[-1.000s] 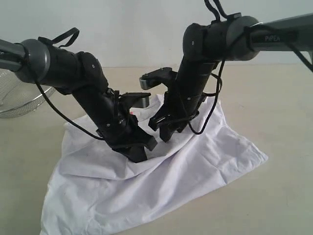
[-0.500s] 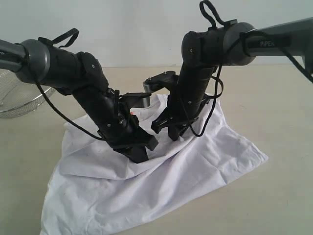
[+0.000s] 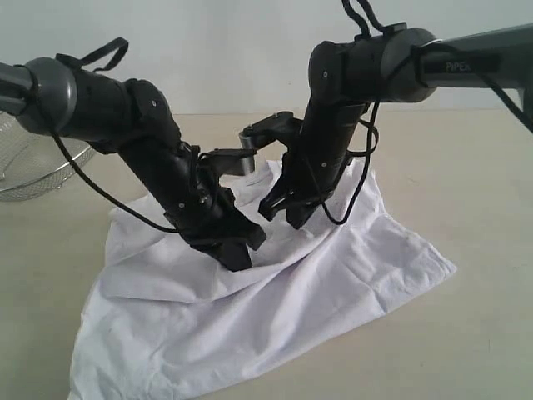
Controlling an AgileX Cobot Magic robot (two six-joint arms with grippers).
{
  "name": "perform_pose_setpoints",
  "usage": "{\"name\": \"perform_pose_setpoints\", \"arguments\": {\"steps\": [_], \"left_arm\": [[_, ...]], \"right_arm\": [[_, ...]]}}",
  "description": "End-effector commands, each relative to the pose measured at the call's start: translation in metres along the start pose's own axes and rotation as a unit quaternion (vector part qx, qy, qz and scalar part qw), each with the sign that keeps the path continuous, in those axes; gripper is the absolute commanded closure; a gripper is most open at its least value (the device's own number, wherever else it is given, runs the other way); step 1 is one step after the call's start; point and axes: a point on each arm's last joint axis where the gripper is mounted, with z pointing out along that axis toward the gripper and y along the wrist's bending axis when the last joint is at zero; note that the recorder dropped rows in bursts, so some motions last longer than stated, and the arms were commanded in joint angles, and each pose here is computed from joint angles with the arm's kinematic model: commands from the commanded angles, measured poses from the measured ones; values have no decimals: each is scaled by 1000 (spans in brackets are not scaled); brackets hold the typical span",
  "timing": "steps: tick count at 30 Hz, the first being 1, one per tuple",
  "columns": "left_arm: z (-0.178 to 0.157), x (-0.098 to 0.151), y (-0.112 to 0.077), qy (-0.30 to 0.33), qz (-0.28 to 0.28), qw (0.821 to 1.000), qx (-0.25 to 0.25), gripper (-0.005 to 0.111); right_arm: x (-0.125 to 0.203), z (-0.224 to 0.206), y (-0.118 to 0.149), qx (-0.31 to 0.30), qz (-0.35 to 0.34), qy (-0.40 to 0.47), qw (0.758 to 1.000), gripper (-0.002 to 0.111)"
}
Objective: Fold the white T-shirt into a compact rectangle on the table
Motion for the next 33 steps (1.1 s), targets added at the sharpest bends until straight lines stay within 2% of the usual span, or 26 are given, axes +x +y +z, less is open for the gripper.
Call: {"name": "perform_pose_setpoints", "arguments": {"steps": [1,5,7,9,10,11,15,19,22,24,28,33], "left_arm": [[-34,-5,-3,-46,18,998,-24,102],[-49,-3,-4,-54,20,998,-24,102],[-47,-2,-4,-43,21,999,-21,102],[-46,-2,-3,-42,21,999,-22,102],[-46,-2,-3,-42,21,999,-22,102],[-46,-2,-3,-43,21,999,-22,102],[-46,-2,-3,-44,22,998,-25,102],[-46,-2,-3,-44,22,998,-25,102],[-46,-2,-3,-44,22,998,-25,102],[-46,-2,-3,-44,22,998,-25,102],[-46,-2,-3,-44,22,998,-25,102],[-46,-2,-3,-44,22,998,-25,102]], "right_arm": [[-6,-18,1,11,-7,-28,1000,108],[-4,-17,3,0,-8,-16,1000,108],[-5,-17,3,-1,-5,-25,1000,99],[-7,-17,3,-3,0,-36,999,70],[-7,-15,3,-4,5,-36,999,49],[-7,-11,2,-5,14,-34,999,46],[-5,14,2,-28,30,-15,999,71],[-2,26,1,-34,34,-1,999,61],[1,35,1,-40,35,14,998,65],[2,38,1,-42,31,21,998,77],[4,39,0,-37,12,28,999,108],[4,38,-1,-31,4,32,999,108]]}}
